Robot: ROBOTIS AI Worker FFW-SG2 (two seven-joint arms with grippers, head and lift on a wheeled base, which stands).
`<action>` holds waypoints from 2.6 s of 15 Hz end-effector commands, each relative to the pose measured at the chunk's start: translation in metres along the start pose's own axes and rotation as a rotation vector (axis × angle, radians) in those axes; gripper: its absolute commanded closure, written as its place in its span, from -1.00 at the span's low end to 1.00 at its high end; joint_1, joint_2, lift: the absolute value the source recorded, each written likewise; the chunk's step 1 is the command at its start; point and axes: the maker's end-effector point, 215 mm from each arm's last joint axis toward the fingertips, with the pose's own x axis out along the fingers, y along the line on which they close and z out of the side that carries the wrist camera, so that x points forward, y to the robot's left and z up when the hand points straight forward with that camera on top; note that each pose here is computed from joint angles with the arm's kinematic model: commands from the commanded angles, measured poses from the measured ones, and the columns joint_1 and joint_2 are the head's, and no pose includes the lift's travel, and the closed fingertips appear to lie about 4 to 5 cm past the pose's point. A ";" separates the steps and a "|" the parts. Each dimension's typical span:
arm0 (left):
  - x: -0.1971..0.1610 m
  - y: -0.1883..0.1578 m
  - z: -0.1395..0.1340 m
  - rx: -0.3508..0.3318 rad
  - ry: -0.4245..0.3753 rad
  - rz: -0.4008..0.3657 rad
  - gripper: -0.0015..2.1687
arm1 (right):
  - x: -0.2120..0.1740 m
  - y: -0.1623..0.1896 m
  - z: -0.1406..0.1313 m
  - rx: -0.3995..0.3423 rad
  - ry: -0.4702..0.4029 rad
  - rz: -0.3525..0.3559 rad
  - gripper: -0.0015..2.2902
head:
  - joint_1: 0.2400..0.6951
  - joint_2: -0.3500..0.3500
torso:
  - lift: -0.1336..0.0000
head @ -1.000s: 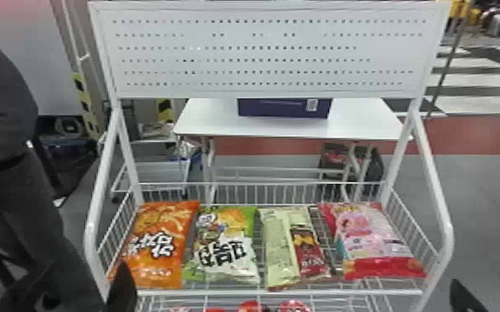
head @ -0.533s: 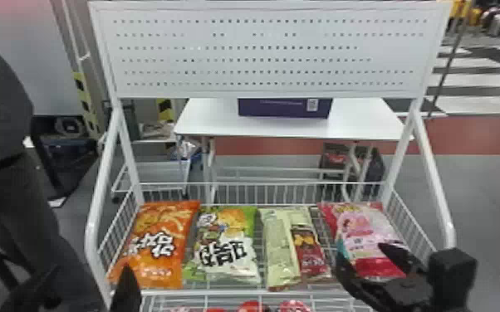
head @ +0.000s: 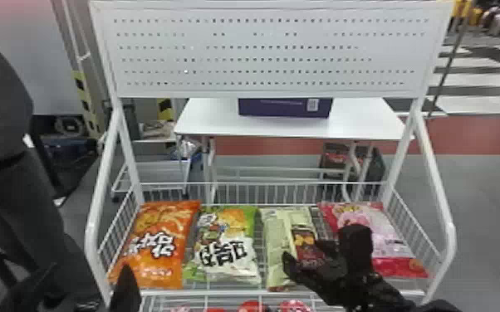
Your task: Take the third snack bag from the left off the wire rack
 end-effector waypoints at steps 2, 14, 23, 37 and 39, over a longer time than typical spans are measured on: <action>0.001 0.000 -0.006 0.004 0.013 0.000 -0.87 | 0.008 -0.001 -0.012 -0.001 0.086 0.013 0.30 | 0.14 0.00 | 1.00; 0.003 0.001 -0.009 0.006 0.021 -0.003 -0.87 | -0.046 -0.002 0.036 0.053 -0.084 0.010 0.96 | 0.14 0.00 | 1.00; 0.005 -0.004 -0.005 -0.001 0.011 -0.012 -0.87 | -0.224 -0.080 0.075 0.045 -0.293 -0.193 0.96 | 0.14 0.00 | 1.00; 0.006 0.000 -0.007 -0.003 0.014 0.000 -0.87 | -0.323 -0.148 0.057 0.108 -0.376 -0.316 0.96 | 0.14 0.00 | 1.00; 0.005 0.000 -0.005 -0.002 0.012 0.001 -0.87 | -0.322 -0.145 0.058 0.105 -0.379 -0.305 0.96 | 0.14 0.00 | 1.00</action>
